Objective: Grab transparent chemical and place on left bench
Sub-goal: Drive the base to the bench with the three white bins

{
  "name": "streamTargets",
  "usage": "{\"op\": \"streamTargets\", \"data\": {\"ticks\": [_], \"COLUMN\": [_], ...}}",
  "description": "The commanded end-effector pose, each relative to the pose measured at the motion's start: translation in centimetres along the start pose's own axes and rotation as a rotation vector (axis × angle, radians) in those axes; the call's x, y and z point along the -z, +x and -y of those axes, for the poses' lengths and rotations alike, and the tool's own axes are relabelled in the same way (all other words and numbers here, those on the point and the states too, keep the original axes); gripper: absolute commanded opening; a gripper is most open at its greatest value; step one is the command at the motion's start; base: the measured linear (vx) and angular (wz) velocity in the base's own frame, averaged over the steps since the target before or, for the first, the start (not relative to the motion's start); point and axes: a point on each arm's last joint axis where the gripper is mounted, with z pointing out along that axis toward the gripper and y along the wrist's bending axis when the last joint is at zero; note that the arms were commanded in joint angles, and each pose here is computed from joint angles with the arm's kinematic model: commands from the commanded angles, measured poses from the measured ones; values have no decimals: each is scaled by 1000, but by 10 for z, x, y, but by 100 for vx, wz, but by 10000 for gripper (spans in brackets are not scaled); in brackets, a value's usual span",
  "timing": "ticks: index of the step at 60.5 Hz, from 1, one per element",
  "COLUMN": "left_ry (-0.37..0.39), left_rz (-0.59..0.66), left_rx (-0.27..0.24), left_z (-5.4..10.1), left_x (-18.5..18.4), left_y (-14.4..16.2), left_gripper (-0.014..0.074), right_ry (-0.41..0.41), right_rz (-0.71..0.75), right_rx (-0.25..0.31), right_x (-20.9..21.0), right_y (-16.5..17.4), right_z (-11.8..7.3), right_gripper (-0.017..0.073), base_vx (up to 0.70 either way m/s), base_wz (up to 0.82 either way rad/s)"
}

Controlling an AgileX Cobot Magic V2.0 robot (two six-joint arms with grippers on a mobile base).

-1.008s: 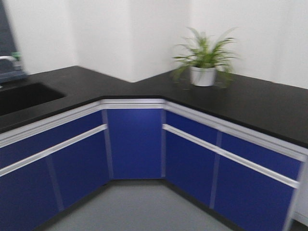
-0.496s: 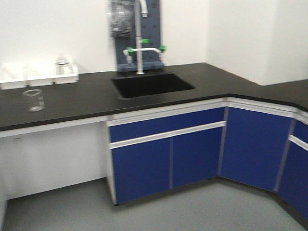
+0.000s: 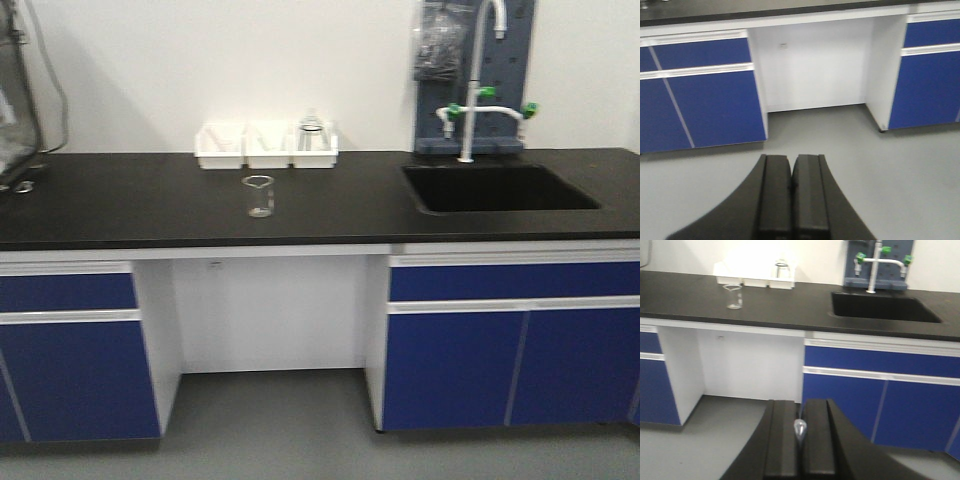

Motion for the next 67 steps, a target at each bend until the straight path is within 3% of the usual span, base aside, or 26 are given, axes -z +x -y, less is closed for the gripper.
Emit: {"op": "streamTargets", "data": {"ticks": [1,41,67], "left_ry": [-2,-2,-2], "left_rz": [81,81,81], "left_rx": [9,9,9], "left_z": [0,0,0], "left_x": [1,1,1], "left_y": [-3,-3,-3], "left_gripper": [-3,-3,-3], "right_ry": [23,23,23], "right_rz": [108,108,108], "right_rx": [1,1,1], "right_x": [3,3,3], "right_y": [-17,-17,-17], "right_z": [3,3,3], "right_gripper": [-3,-3,-3], "base_vx": [12,22,41], "base_wz": [46,52,3]}}
